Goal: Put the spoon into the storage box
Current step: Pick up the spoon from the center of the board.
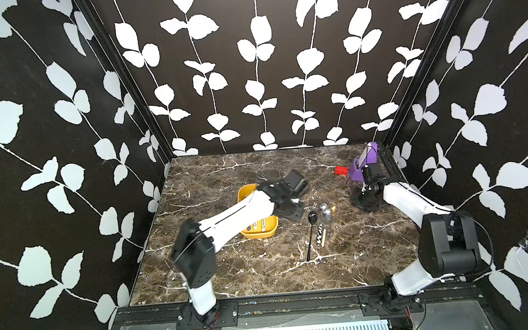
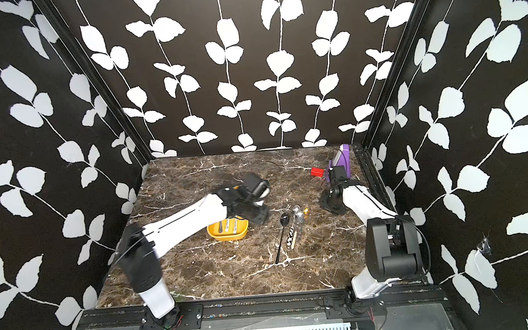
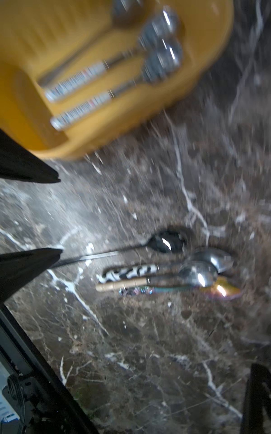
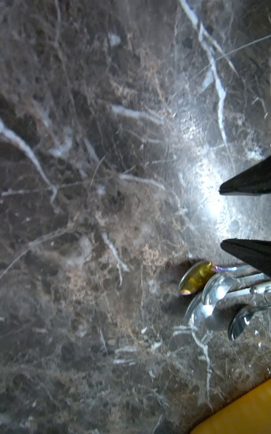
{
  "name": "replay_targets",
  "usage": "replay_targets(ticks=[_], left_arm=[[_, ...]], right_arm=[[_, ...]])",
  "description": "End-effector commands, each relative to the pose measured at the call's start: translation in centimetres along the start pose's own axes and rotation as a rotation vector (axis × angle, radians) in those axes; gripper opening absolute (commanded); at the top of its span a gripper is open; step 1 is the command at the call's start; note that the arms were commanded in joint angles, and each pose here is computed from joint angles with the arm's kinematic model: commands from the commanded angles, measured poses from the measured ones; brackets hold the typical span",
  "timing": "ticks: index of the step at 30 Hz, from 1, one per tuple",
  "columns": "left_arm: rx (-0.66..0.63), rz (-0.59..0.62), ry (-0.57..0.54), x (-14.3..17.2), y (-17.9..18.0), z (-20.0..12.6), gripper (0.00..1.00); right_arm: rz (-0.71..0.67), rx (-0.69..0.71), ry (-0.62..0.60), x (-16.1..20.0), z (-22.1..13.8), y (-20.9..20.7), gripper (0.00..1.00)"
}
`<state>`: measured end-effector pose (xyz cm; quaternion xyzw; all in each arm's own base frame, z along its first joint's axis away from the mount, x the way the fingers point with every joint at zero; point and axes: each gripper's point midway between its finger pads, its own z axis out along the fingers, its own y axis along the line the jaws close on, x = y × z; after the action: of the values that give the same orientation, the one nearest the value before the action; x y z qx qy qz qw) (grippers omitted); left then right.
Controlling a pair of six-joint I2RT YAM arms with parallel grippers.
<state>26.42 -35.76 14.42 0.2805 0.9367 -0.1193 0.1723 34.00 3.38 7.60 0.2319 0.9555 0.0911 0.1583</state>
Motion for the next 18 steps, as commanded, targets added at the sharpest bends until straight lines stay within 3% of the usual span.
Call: replay_targets(ticks=[1, 9, 18], left_arm=[[0.020, 0.035, 0.059, 0.3, -2.3, 1.0, 0.49], [0.022, 0.083, 0.156, 0.7, -4.7, 5.2, 0.44], [-0.017, 0.132, 0.203, 1.5, -5.6, 7.2, 0.41]], right_arm=[[-0.025, -0.012, -0.040, -0.2, 0.2, -0.4, 0.34], [-0.025, 0.004, -0.032, 0.4, 1.1, -1.5, 0.34], [-0.017, -0.010, -0.015, 0.5, 1.7, -1.4, 0.34]])
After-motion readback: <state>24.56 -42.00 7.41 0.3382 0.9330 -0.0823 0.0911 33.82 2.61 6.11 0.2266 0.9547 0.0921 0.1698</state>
